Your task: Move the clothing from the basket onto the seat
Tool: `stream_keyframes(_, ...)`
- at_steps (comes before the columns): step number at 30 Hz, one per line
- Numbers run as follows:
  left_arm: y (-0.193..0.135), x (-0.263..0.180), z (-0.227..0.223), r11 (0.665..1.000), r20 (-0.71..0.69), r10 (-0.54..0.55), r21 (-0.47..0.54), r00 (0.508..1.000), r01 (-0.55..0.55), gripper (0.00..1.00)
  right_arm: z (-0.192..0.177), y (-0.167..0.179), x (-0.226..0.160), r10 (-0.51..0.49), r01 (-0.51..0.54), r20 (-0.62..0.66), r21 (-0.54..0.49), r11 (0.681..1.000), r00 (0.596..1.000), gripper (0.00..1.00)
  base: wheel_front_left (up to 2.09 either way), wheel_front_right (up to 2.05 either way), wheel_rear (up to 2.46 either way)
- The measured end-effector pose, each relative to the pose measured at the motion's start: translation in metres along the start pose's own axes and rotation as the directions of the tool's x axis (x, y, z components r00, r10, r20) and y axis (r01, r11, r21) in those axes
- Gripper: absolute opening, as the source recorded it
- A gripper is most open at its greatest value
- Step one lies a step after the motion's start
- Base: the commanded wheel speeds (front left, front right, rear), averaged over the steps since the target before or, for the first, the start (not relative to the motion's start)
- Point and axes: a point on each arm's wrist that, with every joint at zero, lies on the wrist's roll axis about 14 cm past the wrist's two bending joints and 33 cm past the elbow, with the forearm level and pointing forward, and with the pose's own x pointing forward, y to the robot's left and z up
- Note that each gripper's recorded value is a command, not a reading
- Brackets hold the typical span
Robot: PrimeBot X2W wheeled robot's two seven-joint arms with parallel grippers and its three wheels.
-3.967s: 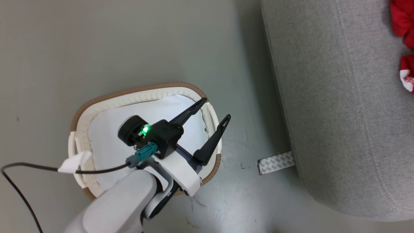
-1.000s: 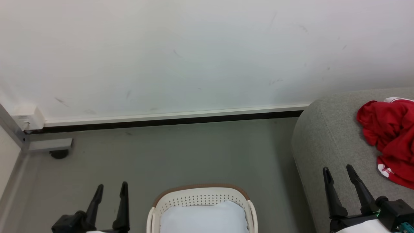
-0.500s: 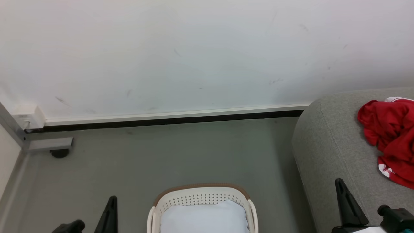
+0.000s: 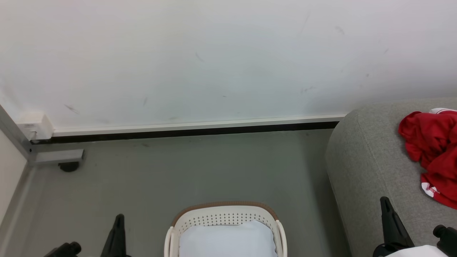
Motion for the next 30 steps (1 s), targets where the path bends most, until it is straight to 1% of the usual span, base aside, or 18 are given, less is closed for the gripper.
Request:
stream_keyframes(7,0.004,0.001,0.002,0.995,-0.002,0.020,-0.101,1.000,-0.020,0.00,0.001,-0.004,0.002,-0.022,0.023,-0.006,0.097,0.995,1.000,0.00,0.00,0.00,0.00)
stream_keyframes(16,0.007,0.003,0.006,0.974,-0.004,0.035,-0.223,0.999,-0.035,0.00,0.001,-0.008,0.003,-0.043,0.045,-0.014,0.209,0.977,0.999,0.00,0.00,0.00,0.00)
stream_keyframes(30,0.011,0.005,0.010,0.919,-0.008,0.051,-0.391,0.999,-0.050,0.00,0.003,-0.011,0.008,-0.057,0.061,-0.022,0.366,0.929,0.998,0.00,0.00,0.00,0.00)
